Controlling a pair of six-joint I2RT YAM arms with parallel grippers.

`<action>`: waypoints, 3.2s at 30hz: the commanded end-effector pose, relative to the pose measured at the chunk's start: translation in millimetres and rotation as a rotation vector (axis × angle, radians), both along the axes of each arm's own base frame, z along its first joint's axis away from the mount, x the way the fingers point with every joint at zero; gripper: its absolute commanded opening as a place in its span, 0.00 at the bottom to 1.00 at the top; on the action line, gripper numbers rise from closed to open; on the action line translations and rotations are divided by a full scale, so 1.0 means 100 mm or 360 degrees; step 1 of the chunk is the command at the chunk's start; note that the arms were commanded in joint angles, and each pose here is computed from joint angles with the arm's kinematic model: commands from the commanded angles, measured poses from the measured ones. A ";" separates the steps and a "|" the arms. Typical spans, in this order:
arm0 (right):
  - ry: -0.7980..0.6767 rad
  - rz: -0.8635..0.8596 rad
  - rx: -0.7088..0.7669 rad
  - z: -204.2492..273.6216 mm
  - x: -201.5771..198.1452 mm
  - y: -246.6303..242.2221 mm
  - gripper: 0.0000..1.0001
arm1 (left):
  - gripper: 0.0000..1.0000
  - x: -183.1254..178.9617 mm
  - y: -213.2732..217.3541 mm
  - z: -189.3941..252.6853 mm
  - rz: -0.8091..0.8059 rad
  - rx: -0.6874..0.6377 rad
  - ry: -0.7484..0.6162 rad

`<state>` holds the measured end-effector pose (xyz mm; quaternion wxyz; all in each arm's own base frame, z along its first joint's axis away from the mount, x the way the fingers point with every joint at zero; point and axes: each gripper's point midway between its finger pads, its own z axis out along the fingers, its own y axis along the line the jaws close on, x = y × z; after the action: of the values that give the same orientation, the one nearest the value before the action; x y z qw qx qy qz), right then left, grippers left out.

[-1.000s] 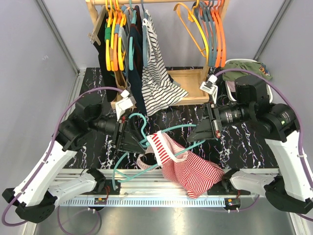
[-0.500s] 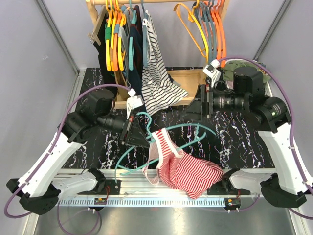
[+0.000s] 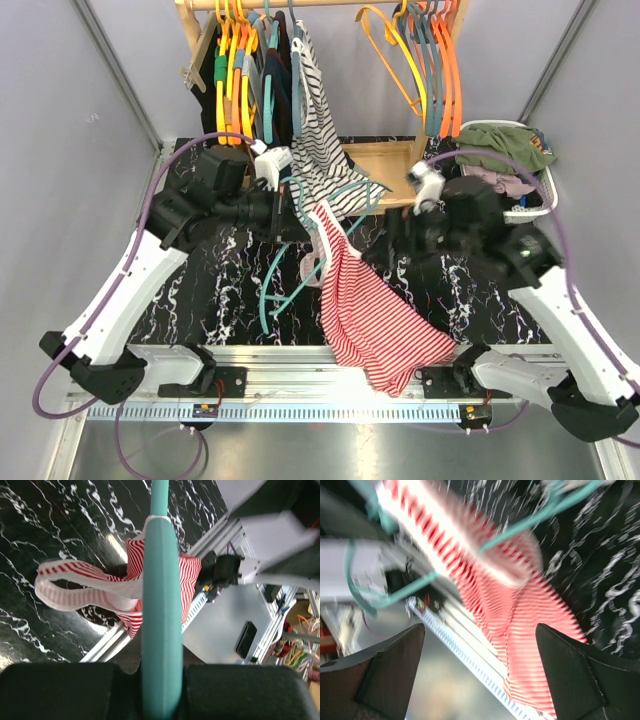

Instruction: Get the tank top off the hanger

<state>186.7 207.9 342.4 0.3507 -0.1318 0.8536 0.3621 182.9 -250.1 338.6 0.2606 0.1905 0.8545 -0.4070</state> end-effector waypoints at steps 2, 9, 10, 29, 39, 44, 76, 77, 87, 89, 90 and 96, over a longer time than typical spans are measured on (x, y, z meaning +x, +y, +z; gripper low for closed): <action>-0.0115 0.0256 0.0004 -0.25 -0.09 0.39 1.00 | 0.00 0.29 -0.12 0.46 0.0100 -0.0149 -0.0156; -0.0353 0.0031 -0.0110 -0.55 0.30 0.37 1.00 | 0.00 0.26 -0.28 0.66 0.0008 -0.0274 -0.0104; -0.0389 0.0001 -0.0102 -0.53 0.35 0.38 1.00 | 0.00 0.26 -0.28 0.64 0.0009 -0.0272 -0.0089; -0.0338 -0.0693 -0.0544 -0.47 0.69 -0.45 0.00 | 0.00 0.07 0.16 0.00 0.0157 0.0090 0.0046; 0.0040 -0.1472 -0.0548 -0.81 1.30 -1.38 0.00 | 0.00 -0.47 0.30 -0.14 0.0001 0.0053 0.0204; 0.0181 -0.1111 -0.0494 -1.03 1.32 -1.06 0.00 | 0.00 -0.38 0.69 -0.01 0.0364 0.0145 0.0011; 0.0979 -0.0772 -0.0844 -3.07 0.43 -0.37 1.00 | 0.00 -0.31 0.80 0.38 0.0623 -0.0191 -0.0235; 0.0990 -0.0790 -0.0881 -3.12 0.43 -0.41 1.00 | 0.00 -0.31 0.80 0.38 0.0623 -0.0199 -0.0236; 0.1244 -0.0981 -0.0708 -3.54 0.63 -0.51 0.46 | 0.00 -0.29 0.71 0.34 0.0587 -0.0240 -0.0209; 0.1241 -0.1153 -0.0526 -3.40 0.87 -0.77 0.00 | 0.00 -0.32 0.72 0.33 0.0582 -0.0244 -0.0204; 0.1200 -0.1211 -0.0487 -3.30 0.99 -0.88 0.00 | 0.00 -0.33 0.72 0.32 0.0573 -0.0245 -0.0199; 0.0714 -0.1700 -0.0207 -1.96 1.81 -2.07 0.00 | 0.00 -0.38 0.69 0.32 0.0548 -0.0295 -0.0197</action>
<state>302.9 54.8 44.8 0.1186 0.3513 0.9249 0.0841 144.7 -173.3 350.6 0.3708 0.0309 0.8444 -0.3853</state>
